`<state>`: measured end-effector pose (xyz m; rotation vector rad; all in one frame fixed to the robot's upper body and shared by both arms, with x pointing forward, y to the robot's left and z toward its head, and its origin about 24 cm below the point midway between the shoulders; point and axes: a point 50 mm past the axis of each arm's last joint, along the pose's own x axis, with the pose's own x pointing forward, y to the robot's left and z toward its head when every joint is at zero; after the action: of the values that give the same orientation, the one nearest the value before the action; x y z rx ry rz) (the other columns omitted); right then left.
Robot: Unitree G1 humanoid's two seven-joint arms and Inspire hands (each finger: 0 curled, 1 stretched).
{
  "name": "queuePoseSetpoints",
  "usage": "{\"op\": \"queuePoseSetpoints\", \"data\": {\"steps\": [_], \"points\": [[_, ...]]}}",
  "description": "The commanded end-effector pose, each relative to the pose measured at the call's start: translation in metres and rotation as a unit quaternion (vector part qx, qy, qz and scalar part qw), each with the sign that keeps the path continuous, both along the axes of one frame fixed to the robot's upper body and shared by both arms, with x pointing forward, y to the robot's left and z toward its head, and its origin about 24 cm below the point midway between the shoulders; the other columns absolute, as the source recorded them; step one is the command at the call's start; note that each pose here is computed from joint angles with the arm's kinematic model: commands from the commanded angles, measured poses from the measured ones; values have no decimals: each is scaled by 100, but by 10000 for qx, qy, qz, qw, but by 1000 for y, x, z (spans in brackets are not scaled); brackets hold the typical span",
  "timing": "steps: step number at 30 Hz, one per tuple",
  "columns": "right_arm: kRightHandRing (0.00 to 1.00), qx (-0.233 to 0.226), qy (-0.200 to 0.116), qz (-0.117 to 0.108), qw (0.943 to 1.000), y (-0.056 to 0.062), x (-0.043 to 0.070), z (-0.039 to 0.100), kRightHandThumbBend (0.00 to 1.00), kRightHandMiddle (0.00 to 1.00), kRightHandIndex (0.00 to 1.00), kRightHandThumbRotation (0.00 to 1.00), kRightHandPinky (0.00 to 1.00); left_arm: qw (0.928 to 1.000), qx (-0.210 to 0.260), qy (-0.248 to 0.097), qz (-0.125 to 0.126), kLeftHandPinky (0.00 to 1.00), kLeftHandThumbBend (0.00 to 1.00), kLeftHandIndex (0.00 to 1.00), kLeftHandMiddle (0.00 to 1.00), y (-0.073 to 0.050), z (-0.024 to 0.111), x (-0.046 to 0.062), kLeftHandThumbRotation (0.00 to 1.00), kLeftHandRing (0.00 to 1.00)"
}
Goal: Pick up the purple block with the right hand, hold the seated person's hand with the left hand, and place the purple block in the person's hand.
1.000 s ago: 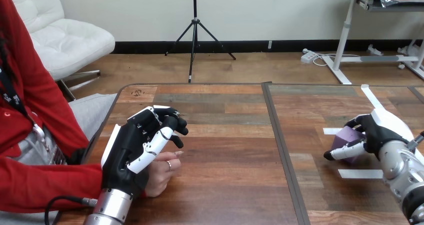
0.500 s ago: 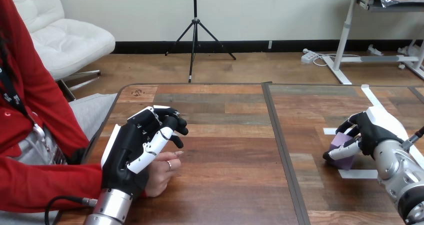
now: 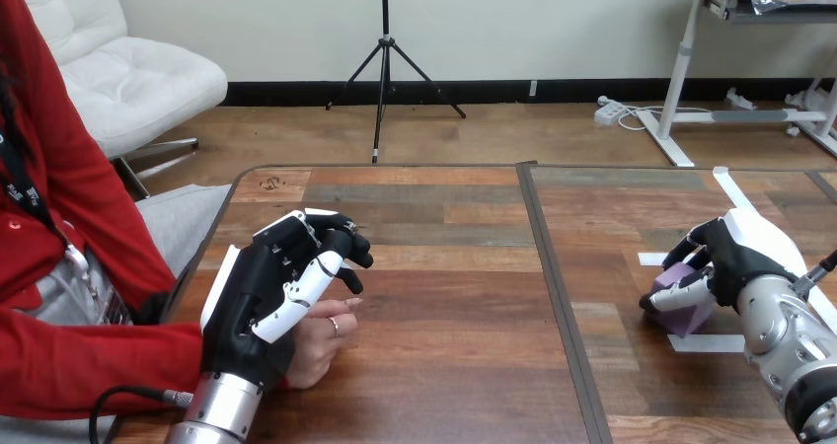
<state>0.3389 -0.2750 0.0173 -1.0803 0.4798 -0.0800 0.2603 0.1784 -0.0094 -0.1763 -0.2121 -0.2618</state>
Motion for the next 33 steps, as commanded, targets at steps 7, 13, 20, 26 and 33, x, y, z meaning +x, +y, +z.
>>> {"op": "queuePoseSetpoints", "data": {"steps": [7,13,20,26,33], "points": [[50,-38,-601,108,9981,13,25,33,71,54,52,0,43,9991,26,-409,47,36,37,50,53,2,16,8,30,52],[50,-71,-591,149,9981,13,25,34,72,55,52,0,44,9992,24,-403,46,36,37,50,52,3,16,9,30,52],[49,-87,-671,214,9975,12,25,35,75,54,51,0,44,9990,71,-438,38,36,37,50,52,4,17,9,30,52],[50,-45,-663,258,9975,12,26,37,75,54,50,0,44,9963,527,-676,82,36,40,50,52,7,23,9,31,52],[50,63,-798,321,9963,12,28,41,77,54,50,0,45,9753,1769,-1307,189,39,48,50,54,16,43,8,30,52]]}}
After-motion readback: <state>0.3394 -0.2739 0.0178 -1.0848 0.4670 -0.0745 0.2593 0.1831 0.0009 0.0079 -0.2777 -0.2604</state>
